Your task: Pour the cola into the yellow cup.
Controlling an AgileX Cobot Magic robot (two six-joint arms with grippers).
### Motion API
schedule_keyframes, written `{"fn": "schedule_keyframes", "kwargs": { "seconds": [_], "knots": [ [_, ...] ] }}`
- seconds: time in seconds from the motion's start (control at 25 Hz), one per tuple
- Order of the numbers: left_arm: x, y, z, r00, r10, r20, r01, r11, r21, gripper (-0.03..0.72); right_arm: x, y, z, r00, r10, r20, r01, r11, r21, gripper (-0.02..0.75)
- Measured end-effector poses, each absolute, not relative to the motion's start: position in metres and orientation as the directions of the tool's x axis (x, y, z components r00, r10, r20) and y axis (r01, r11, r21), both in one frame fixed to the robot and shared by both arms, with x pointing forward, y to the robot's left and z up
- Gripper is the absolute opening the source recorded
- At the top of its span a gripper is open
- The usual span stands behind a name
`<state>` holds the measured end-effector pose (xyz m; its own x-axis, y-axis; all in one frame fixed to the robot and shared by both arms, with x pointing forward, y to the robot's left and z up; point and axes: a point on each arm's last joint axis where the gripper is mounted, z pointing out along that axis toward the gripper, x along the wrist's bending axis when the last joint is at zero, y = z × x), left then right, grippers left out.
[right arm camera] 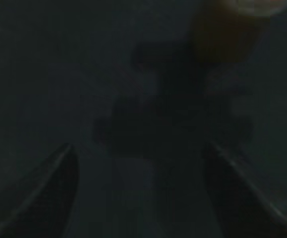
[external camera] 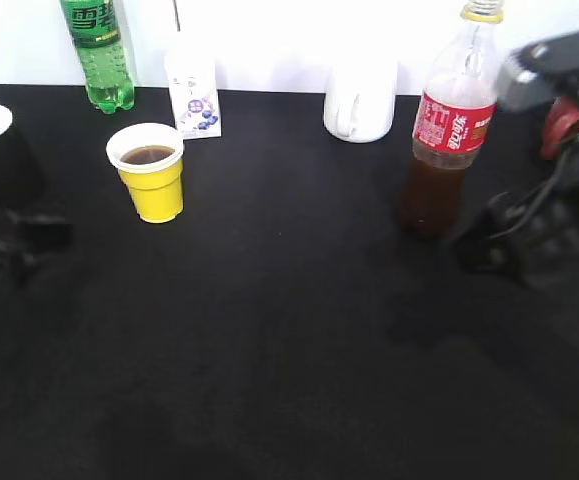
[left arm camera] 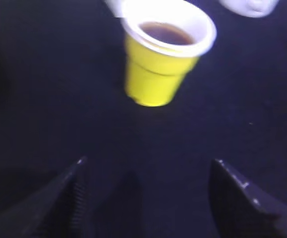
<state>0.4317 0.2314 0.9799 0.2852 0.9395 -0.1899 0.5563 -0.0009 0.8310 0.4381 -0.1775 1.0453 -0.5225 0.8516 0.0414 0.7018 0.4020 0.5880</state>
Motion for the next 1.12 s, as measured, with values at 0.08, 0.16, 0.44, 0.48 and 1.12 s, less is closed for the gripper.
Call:
{"fn": "schedule_keyframes", "kwargs": {
  "seconds": [0.08, 0.16, 0.44, 0.48, 1.12],
  "knots": [
    [0.428, 0.220, 1.007, 0.263, 0.952, -0.154, 0.583, -0.030, 0.812, 0.566, 0.430, -0.182, 1.054, -0.523, 0.851, 0.042, 0.699, 0.401, 0.592, 0.596],
    [0.418, 0.211, 1.033, 0.228, 0.964, -0.139, 0.638, -0.040, 0.769, 0.563, 0.420, -0.188, 1.065, -0.511, 0.858, 0.054, 0.698, 0.378, 0.609, 0.596],
    [0.301, 0.272, 1.090, 0.394, 0.917, -0.056, 0.604, -0.213, 0.768, 0.562, 0.329, -0.245, 1.117, -0.416, 0.903, 0.110, 0.683, 0.230, 0.693, 0.596],
    [0.283, 0.287, 1.090, 0.414, 0.908, -0.058, 0.587, -0.218, 0.780, 0.563, 0.311, -0.256, 1.119, -0.411, 0.905, 0.105, 0.662, 0.218, 0.718, 0.596],
    [0.241, 0.315, 1.057, 0.564, 0.826, -0.013, 0.363, -0.234, 0.902, 0.524, 0.240, -0.316, 1.056, -0.315, 0.949, 0.026, 0.408, 0.110, 0.906, 0.594]
  ]
}}
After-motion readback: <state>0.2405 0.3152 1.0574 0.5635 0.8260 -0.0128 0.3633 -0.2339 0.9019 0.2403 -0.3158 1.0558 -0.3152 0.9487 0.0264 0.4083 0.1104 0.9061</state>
